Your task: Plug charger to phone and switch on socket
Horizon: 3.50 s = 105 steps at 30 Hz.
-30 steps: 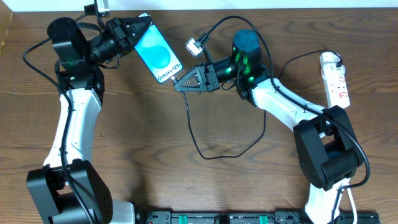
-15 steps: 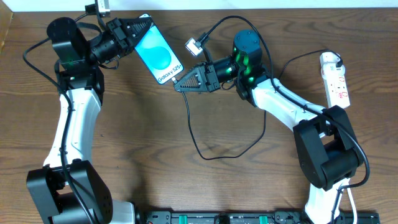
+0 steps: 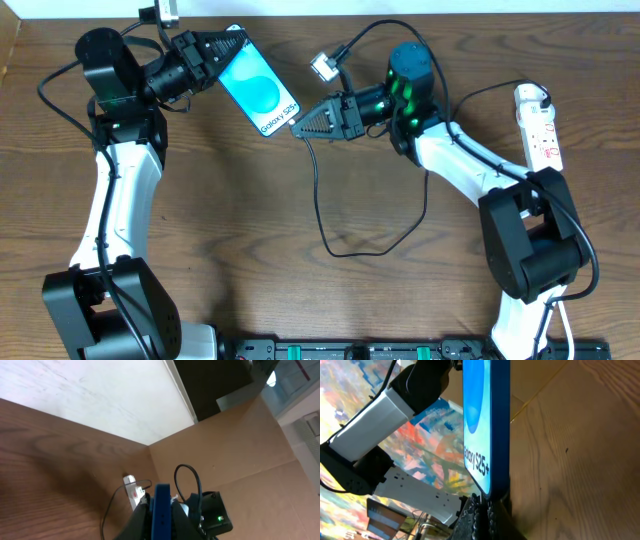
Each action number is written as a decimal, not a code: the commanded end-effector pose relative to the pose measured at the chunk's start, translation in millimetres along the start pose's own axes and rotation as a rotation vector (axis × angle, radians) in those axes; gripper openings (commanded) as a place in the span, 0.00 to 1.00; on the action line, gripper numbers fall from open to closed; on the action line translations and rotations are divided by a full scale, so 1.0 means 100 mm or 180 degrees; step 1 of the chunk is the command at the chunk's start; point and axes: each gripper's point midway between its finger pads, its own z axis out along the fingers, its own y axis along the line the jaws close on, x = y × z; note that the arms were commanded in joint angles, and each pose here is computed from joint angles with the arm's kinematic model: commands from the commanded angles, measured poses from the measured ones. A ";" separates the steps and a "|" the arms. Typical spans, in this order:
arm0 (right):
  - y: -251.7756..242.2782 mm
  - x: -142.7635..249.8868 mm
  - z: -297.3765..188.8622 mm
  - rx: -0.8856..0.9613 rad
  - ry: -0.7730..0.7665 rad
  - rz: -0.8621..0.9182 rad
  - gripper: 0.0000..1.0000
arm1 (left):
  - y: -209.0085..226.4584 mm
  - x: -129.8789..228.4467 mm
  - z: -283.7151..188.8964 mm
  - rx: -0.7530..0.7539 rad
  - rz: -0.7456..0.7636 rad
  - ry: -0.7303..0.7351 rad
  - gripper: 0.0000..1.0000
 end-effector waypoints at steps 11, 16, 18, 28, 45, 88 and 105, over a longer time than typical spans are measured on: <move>-0.10 -0.27 -0.07 0.0244 -0.0401 -0.0065 0.01 | -0.17 0.24 0.04 0.0259 0.0018 0.0417 0.07; -0.10 -0.27 -0.07 0.0242 -0.0393 -0.0097 0.01 | -0.12 0.13 -0.05 0.0189 -0.0093 0.0282 0.07; -0.10 -0.27 -0.07 0.0243 -0.0393 -0.0099 0.01 | -0.11 0.04 -0.13 0.0171 -0.0140 0.0200 0.07; -0.48 -0.20 -0.13 0.0648 -0.0527 0.0198 0.01 | 0.02 -0.19 -0.43 0.0050 -0.0405 -0.0051 0.07; -1.84 1.06 -2.13 0.4754 -0.0921 0.2401 0.01 | 0.01 -0.16 -0.44 0.0074 -0.0378 -0.0003 0.07; -1.90 1.82 -1.91 0.5245 -0.0809 0.3012 0.35 | 0.00 -0.14 -0.44 0.0091 -0.0369 0.0031 0.07; -1.31 0.98 -0.54 0.1755 -0.0058 0.1415 0.01 | 0.00 -0.15 -0.44 0.0090 -0.0368 0.0028 0.08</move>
